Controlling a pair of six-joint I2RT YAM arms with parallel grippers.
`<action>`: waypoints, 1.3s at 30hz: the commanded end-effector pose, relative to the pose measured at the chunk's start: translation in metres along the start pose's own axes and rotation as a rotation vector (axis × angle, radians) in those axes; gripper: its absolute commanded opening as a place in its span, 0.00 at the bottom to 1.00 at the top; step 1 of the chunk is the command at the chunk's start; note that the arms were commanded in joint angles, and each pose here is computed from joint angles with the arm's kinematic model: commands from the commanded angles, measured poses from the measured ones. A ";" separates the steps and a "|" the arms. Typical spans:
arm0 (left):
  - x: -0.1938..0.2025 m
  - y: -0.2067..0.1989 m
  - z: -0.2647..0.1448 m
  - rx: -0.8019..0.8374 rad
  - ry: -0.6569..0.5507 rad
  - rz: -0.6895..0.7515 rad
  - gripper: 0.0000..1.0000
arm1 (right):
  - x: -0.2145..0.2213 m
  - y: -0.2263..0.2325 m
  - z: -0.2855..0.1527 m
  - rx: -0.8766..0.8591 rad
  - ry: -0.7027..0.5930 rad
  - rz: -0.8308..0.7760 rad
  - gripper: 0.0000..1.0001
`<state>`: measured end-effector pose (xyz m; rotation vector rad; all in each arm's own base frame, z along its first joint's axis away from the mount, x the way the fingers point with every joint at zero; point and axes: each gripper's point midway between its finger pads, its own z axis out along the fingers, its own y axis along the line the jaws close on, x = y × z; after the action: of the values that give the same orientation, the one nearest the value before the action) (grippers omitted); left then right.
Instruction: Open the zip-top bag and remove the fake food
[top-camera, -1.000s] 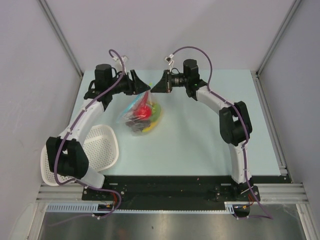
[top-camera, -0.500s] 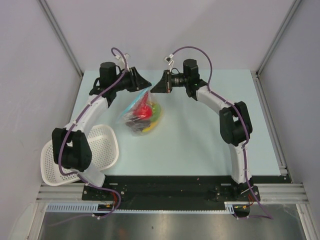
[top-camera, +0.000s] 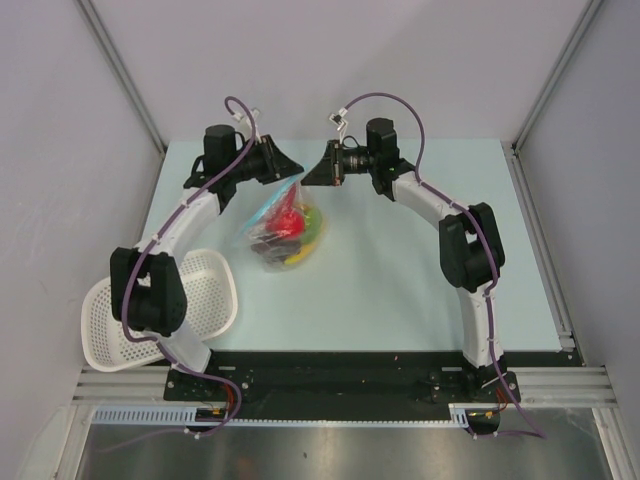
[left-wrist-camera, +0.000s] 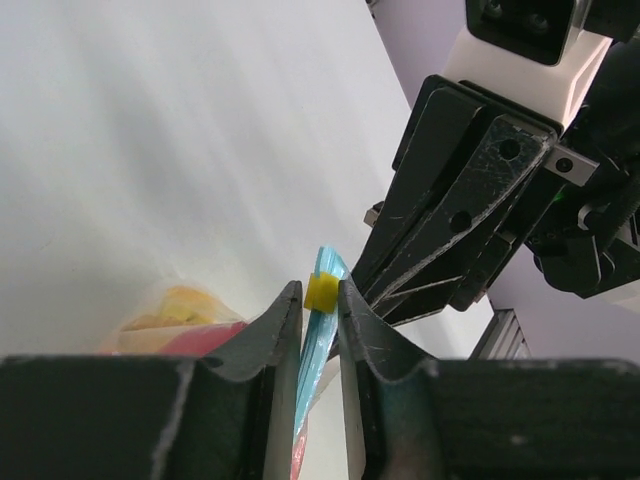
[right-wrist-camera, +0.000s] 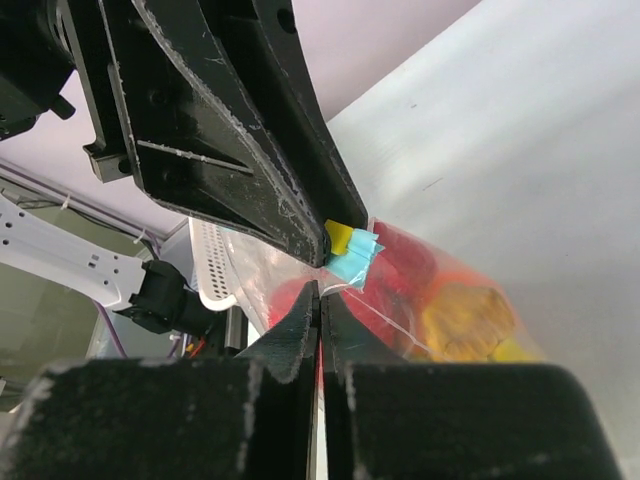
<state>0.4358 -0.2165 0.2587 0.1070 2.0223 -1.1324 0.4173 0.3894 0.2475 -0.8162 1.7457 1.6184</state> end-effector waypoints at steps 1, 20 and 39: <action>-0.013 -0.017 -0.001 0.057 -0.039 0.041 0.15 | -0.030 0.036 -0.003 -0.050 -0.037 -0.087 0.00; 0.012 0.003 -0.051 -0.162 0.001 0.236 0.00 | -0.074 -0.004 -0.003 0.073 -0.272 0.092 0.00; 0.016 -0.039 -0.047 0.083 0.068 0.277 0.01 | -0.032 0.031 -0.007 -0.180 -0.091 -0.039 0.45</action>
<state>0.3954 -0.1953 0.2625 0.3249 2.0207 -0.9369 0.4208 0.3930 0.2695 -0.6992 1.6874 1.7805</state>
